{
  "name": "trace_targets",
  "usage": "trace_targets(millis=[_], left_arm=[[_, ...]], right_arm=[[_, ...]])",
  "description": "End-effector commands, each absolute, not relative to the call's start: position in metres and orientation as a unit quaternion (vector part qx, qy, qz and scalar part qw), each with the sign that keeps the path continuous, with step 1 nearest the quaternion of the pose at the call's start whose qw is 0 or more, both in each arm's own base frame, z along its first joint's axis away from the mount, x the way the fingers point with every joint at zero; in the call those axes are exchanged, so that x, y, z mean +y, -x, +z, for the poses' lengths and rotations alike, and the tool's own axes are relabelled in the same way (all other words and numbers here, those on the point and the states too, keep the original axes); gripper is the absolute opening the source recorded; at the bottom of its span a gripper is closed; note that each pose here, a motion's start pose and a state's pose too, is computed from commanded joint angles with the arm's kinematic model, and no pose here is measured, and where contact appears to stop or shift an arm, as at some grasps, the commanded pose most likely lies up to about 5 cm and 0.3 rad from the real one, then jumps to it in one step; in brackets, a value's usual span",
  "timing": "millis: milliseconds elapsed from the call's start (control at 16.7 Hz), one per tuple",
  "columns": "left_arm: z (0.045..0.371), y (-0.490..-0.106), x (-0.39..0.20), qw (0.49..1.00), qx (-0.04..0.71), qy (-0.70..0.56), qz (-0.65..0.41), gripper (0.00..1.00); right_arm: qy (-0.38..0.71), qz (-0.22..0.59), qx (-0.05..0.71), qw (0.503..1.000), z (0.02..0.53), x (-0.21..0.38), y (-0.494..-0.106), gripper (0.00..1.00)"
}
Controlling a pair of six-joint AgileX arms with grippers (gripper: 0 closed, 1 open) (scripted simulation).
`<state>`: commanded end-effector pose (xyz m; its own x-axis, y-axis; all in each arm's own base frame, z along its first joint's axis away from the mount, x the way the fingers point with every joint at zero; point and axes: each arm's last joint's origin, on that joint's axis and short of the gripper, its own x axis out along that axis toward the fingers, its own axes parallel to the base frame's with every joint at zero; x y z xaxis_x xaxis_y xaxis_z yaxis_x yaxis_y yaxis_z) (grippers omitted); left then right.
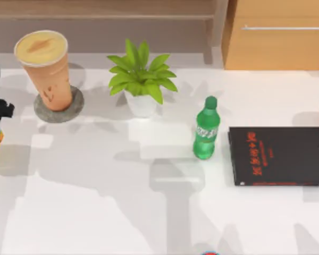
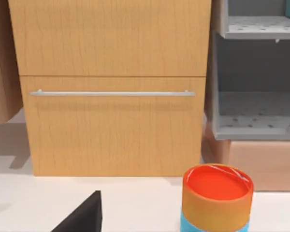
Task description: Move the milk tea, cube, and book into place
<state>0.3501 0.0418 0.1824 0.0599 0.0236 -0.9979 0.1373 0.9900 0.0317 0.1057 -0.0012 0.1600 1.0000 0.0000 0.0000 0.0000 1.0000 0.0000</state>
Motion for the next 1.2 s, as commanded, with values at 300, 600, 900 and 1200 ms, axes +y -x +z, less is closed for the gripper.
trace_targets(millis=[300, 600, 900, 1200], left_arm=[[0.241, -0.363, 0.053, 0.849, 0.523, -0.043, 0.068, 0.0], [0.329, -0.363, 0.053, 0.961, 0.243, -0.005, 0.13, 0.0], [0.386, -0.353, 0.027, 0.996, 0.047, 0.01, 0.072, 0.0], [0.395, -0.358, 0.001, 1.0, 0.001, 0.001, -0.004, 0.0]], right_arm=[[0.0, 0.0, 0.0, 1.0, 0.16, -0.001, -0.106, 1.0], [0.0, 0.0, 0.0, 1.0, 0.16, -0.001, -0.106, 1.0], [0.0, 0.0, 0.0, 1.0, 0.16, -0.001, -0.106, 1.0], [0.0, 0.0, 0.0, 1.0, 0.16, -0.001, -0.106, 1.0]])
